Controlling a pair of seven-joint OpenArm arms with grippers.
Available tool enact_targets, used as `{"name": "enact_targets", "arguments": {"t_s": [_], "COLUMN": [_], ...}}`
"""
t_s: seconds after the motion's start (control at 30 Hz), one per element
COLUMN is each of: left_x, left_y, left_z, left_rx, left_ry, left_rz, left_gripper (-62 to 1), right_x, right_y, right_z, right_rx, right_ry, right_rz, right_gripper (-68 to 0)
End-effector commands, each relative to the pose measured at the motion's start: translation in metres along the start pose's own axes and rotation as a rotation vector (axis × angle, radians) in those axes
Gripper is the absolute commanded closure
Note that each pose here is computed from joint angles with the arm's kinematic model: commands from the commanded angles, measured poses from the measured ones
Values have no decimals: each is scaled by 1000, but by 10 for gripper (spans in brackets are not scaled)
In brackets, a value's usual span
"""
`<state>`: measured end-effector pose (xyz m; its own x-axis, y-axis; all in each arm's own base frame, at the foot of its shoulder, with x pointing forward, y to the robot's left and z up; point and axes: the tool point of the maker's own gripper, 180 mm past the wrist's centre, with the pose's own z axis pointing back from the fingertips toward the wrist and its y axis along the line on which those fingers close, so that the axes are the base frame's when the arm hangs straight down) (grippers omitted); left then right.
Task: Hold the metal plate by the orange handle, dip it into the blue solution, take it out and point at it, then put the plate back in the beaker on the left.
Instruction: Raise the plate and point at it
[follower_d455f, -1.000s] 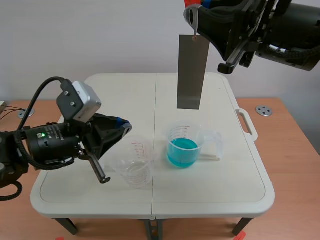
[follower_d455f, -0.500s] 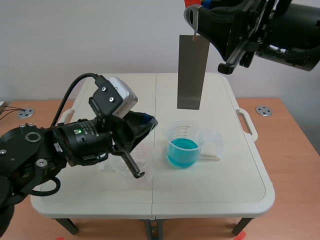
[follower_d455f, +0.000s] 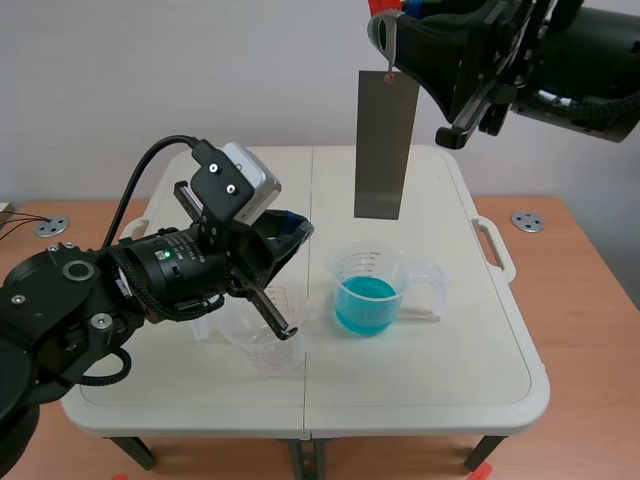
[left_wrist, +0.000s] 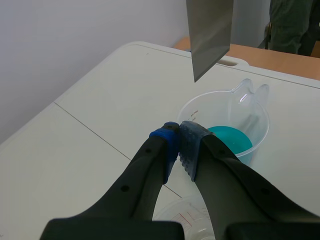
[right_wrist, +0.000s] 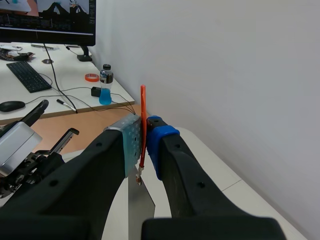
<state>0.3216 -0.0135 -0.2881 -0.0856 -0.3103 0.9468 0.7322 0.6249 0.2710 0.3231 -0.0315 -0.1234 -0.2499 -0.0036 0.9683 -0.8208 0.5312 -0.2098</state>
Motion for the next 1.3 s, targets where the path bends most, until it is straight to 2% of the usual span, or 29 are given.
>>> {"name": "enact_targets", "arguments": {"t_s": [0.0, 0.57, 0.7, 0.93, 1.13, 1.27], "left_x": [12, 12, 4, -26, -52, -68], "left_y": [5, 5, 10, 37, 68, 79], "left_z": [-3, -3, 6, 54, 118, 166], "left_rx": [7, 7, 4, 61, 132, 159], "left_ry": [-39, -39, -18, 45, 121, 187], "left_rz": [-10, -11, -21, 6, 57, 81], "left_gripper": [-27, -27, -27, -27, -27, -27], "right_x": [14, 14, 14, 14, 17, 20], "right_y": [-2, -2, -2, -2, -2, -2], "right_z": [0, 0, 0, 0, 0, 0], "right_rx": [5, 5, 5, 5, 5, 5], "right_ry": [-38, -39, -39, -40, -57, -69], "right_rz": [20, 20, 20, 20, 4, -3], "right_gripper": [-13, -13, -13, -13, -13, -13]}}
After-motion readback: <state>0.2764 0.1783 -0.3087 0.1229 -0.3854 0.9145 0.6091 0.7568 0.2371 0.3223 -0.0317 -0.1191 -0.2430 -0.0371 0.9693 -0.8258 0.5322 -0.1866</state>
